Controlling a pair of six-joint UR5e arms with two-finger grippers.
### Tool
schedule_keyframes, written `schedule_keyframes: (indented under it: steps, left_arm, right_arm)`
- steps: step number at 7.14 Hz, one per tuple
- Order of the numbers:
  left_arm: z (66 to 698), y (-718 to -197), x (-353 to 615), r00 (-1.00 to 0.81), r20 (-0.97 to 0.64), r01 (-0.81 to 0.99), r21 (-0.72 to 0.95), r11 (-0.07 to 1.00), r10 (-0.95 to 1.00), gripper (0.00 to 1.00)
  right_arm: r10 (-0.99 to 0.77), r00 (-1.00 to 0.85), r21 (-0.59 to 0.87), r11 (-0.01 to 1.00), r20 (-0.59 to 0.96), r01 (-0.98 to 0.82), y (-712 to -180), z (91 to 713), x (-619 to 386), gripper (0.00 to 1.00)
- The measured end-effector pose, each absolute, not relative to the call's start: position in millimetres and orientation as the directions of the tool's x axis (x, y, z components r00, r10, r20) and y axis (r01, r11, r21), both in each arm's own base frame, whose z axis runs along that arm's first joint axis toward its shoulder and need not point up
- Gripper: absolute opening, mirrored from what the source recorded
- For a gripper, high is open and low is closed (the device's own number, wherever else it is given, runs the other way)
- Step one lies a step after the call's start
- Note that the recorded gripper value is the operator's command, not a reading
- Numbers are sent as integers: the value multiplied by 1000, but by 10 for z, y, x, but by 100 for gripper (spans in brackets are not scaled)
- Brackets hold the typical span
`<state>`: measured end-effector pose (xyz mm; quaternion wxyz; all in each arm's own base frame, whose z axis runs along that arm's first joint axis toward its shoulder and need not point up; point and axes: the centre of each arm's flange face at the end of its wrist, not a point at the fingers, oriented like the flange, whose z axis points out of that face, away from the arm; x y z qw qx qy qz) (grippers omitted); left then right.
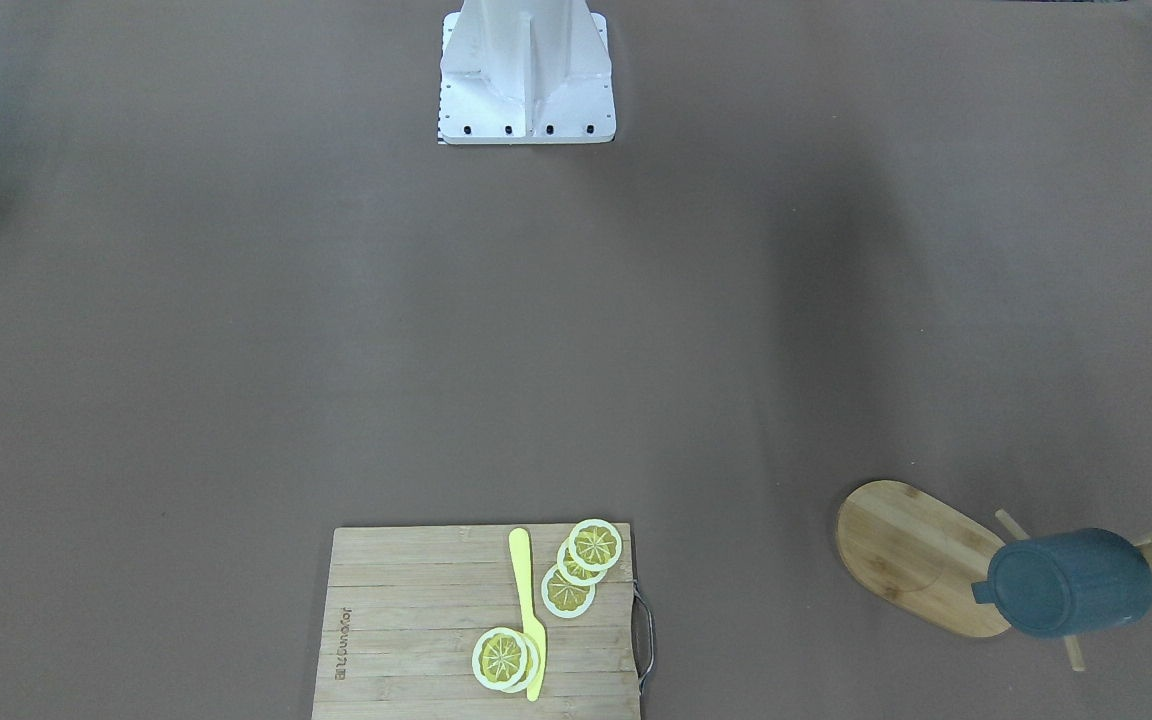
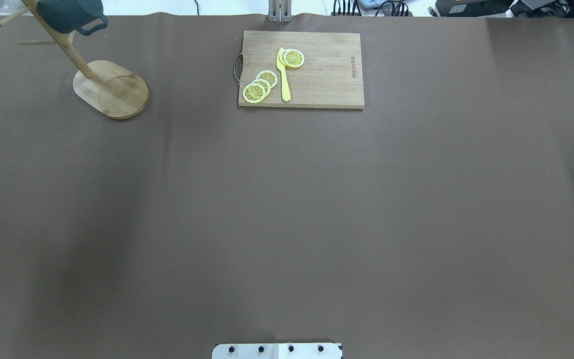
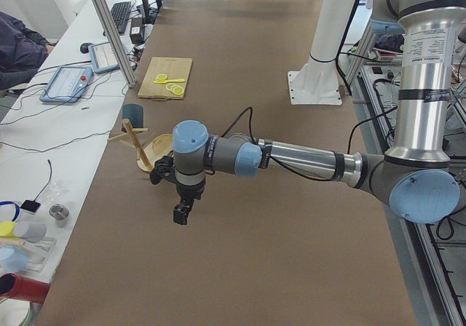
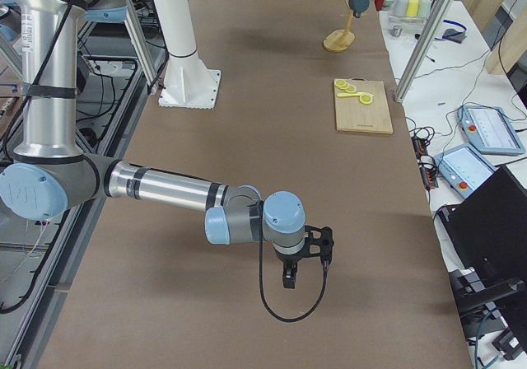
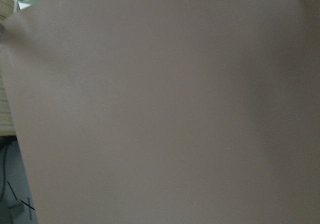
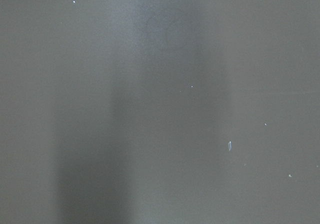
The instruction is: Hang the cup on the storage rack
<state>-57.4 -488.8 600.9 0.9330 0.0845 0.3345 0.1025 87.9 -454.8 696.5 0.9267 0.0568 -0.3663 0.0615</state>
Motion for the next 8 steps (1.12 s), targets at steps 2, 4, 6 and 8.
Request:
schedule_keyframes:
  steps: [2, 4, 6, 8]
  left_arm:
    - [6301, -4571, -541, 718, -671, -80, 189, 979, 188, 99]
    - [6630, -4340, -559, 711, -688, -65, 138, 988, 143, 99]
    - [6763, -4277, -628, 717, -694, -30, 63, 998, 66, 99]
    - [6778, -4249, -699, 719, -694, -5, 30, 1000, 24, 99]
  right_arm:
    - [67, 722, 63, 986, 688, -151, -4531, 6963, 875, 100]
    - [72, 718, 51, 988, 692, -148, -4511, 7006, 864, 100]
    - [69, 721, 48, 989, 690, -140, -4496, 7064, 859, 100]
    - [75, 720, 25, 992, 689, -127, -4432, 7213, 825, 100]
